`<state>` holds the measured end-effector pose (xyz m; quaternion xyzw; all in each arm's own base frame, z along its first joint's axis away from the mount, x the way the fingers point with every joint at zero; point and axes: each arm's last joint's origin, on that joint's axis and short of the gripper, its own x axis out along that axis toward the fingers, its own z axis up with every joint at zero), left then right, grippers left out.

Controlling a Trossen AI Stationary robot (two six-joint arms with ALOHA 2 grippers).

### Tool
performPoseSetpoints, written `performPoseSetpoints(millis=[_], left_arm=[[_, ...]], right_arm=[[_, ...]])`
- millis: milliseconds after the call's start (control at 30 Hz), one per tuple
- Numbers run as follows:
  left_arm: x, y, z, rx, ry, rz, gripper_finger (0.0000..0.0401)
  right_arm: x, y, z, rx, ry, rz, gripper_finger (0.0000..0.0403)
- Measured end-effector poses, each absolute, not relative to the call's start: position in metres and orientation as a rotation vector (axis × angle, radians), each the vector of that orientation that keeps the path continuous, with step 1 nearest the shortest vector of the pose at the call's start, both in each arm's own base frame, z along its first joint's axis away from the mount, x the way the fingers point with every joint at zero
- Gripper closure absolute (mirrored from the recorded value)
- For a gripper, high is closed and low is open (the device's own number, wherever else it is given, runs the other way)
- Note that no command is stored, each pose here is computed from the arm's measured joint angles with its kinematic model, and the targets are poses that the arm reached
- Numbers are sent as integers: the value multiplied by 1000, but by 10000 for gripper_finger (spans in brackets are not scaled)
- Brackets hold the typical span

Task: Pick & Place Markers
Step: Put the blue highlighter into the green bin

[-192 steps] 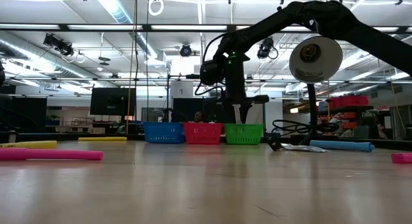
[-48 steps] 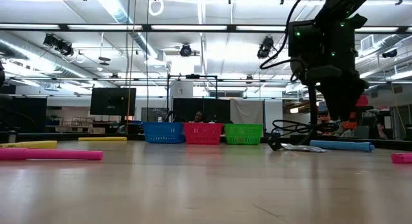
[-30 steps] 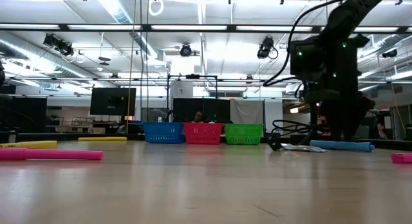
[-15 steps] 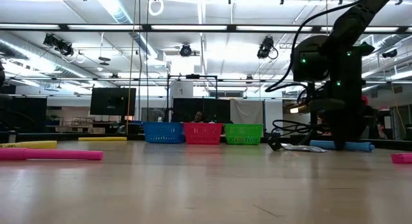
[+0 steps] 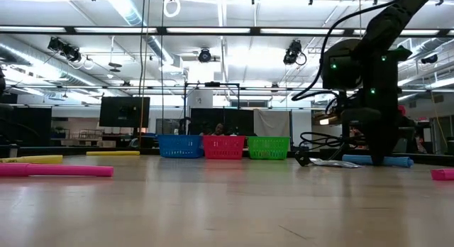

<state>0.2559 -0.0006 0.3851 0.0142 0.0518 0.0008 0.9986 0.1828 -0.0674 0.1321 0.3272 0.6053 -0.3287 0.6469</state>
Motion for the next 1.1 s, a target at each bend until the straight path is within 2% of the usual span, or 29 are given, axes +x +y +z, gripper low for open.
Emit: performPoseSetpoints(millis=[100, 367, 633, 1100], left_arm=[[256, -1, 385, 30, 104, 1, 169], [256, -1, 385, 29, 104, 2, 169], [256, -1, 385, -43, 103, 5, 169], [256, 1, 386, -73, 92, 56, 169]], right_arm=[[188, -67, 141, 746, 1357, -738, 365], [216, -55, 199, 710, 1139, -624, 365], [240, -31, 241, 637, 988, -518, 365], [278, -18, 302, 588, 522, -324, 365]])
